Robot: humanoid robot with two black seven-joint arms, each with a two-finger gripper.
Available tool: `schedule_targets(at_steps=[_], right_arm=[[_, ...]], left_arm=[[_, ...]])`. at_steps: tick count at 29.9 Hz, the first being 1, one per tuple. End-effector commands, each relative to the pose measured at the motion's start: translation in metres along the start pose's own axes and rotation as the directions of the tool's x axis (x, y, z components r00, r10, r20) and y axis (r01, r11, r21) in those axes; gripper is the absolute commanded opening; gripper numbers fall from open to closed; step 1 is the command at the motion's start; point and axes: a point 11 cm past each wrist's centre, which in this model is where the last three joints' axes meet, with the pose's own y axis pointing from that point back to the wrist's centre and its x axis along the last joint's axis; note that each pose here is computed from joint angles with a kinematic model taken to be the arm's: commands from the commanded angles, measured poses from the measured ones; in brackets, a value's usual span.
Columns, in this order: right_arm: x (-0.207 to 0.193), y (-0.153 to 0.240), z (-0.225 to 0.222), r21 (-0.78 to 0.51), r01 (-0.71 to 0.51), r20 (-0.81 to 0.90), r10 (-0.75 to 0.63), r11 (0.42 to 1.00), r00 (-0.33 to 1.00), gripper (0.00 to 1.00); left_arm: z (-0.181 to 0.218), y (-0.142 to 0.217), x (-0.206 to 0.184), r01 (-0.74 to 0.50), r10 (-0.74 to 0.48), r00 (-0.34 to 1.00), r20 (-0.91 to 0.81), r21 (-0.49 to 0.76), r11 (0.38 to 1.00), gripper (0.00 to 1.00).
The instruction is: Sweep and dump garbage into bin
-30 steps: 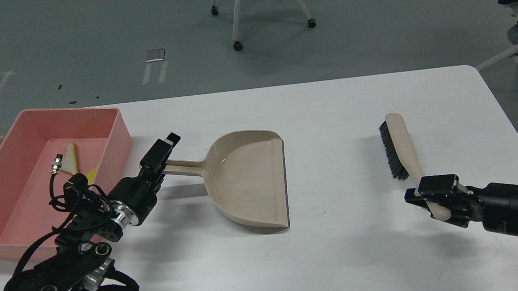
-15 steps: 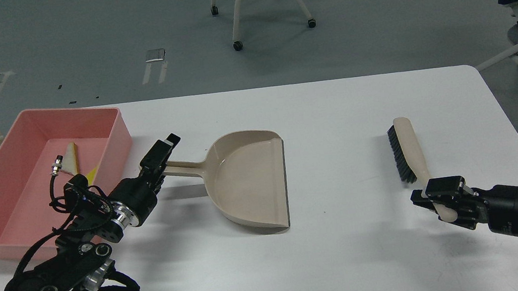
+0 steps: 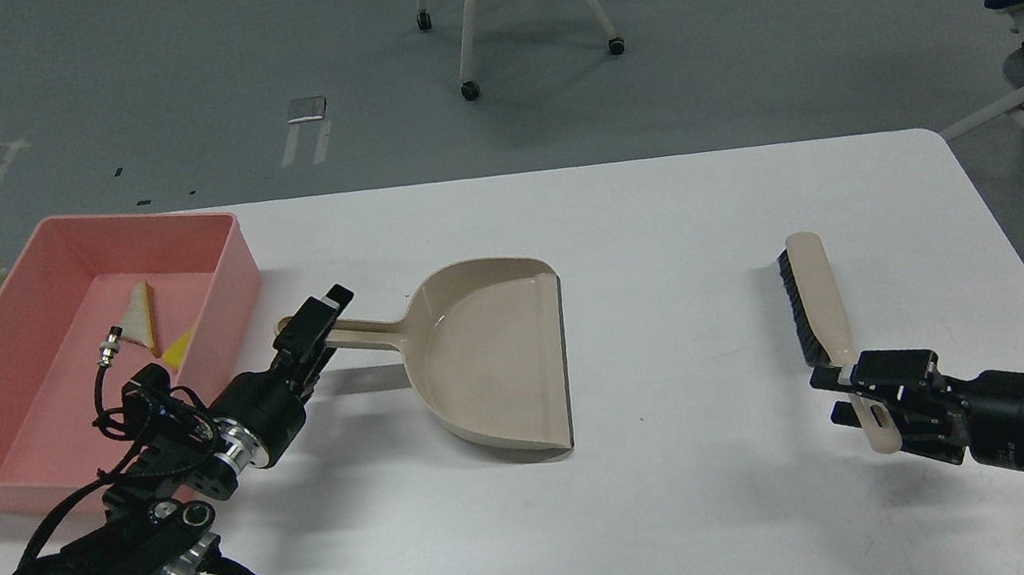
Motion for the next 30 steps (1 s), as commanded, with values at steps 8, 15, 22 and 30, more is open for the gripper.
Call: schedule_targets(at_steps=[8,15,22,30], right_arm=[[0.004,0.01,0.001,-0.014,-0.014,-0.004,0.014,1.0,1.0,0.92],[0.014,0.025,0.003,-0.042,-0.042,-0.021,0.041,0.998,0.999,0.93],[0.029,0.052,0.004,-0.088,-0.088,-0.051,0.084,0.992,0.995,0.94],[0.061,0.096,-0.013,-0.099,-0.195,-0.121,0.182,0.976,0.976,0.94]], left_arm=[[-0.003,0.017,0.001,0.038,-0.038,0.999,0.001,0.006,0.999,1.0],[-0.01,0.029,0.008,0.036,-0.036,0.999,0.013,0.023,0.999,1.0],[-0.003,0.047,0.015,0.094,-0.095,0.995,0.022,0.016,0.995,1.0],[0.022,0.077,0.02,0.205,-0.204,0.978,0.044,-0.025,0.978,1.0]])
